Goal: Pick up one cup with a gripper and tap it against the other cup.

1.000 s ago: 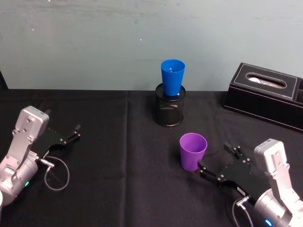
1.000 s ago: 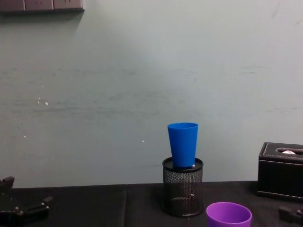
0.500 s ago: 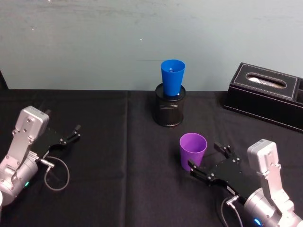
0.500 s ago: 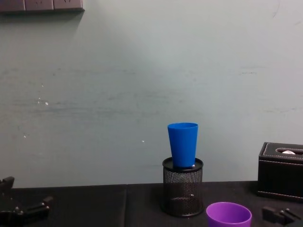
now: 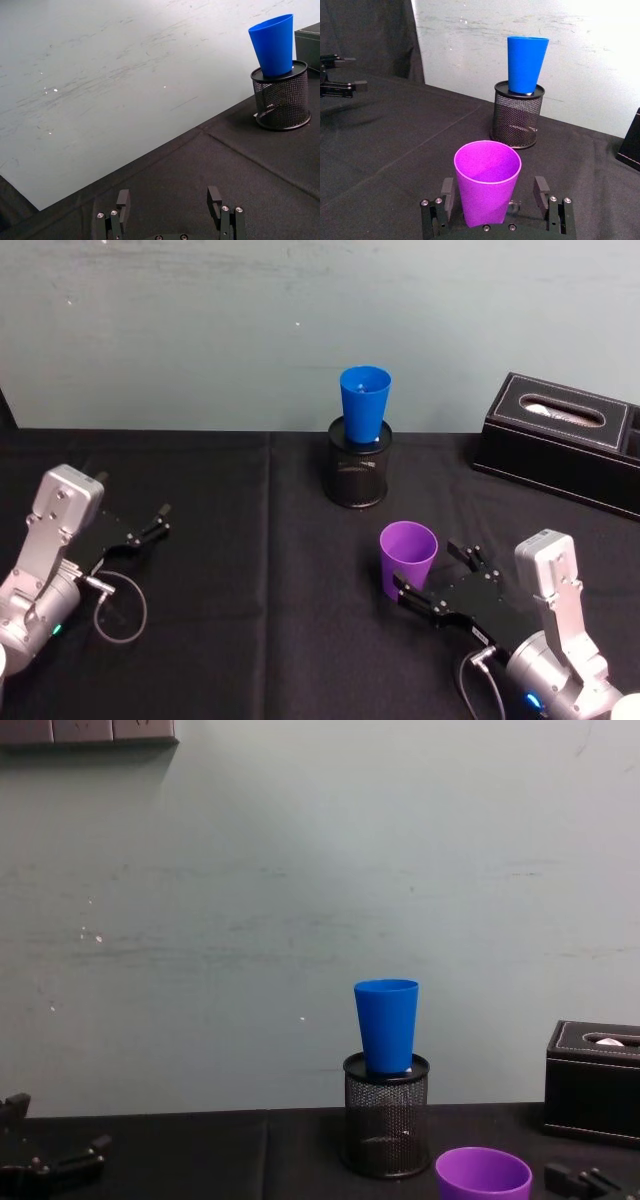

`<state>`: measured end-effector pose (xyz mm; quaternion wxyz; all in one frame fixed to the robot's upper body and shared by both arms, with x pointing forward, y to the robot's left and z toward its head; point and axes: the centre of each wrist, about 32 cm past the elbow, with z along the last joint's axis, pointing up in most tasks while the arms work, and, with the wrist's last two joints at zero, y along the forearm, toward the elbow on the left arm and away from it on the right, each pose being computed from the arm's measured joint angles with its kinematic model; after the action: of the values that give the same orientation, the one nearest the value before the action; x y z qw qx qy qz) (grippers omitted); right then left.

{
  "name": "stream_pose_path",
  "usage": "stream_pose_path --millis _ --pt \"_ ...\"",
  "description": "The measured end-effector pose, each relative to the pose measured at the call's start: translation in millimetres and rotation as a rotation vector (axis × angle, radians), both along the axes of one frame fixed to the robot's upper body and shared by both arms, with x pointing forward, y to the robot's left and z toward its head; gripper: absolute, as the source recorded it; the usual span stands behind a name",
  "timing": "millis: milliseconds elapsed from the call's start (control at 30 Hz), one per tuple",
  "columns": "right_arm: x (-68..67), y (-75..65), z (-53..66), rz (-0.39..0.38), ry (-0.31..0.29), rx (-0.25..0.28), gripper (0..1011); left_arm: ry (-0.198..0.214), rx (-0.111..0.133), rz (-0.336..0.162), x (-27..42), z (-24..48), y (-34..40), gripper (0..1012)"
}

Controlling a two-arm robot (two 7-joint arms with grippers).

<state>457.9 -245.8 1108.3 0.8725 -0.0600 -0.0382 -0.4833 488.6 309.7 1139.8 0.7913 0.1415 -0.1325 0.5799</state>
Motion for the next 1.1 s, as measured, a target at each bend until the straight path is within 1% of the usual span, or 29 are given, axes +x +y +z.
stream_pose_path --millis 400,700,1100 --pt "11.0 3.4 -1.4 0.008 0.002 0.013 1003 0.000 0.000 0.000 0.0 0.0 0.0 1011" --pt "21.7 10.6 -4.3 0.024 0.010 0.022 1003 0.000 0.000 0.000 0.0 0.0 0.0 1011" --pt "29.9 13.2 -8.4 0.042 0.021 0.017 1003 0.000 0.000 0.000 0.0 0.0 0.0 1011"
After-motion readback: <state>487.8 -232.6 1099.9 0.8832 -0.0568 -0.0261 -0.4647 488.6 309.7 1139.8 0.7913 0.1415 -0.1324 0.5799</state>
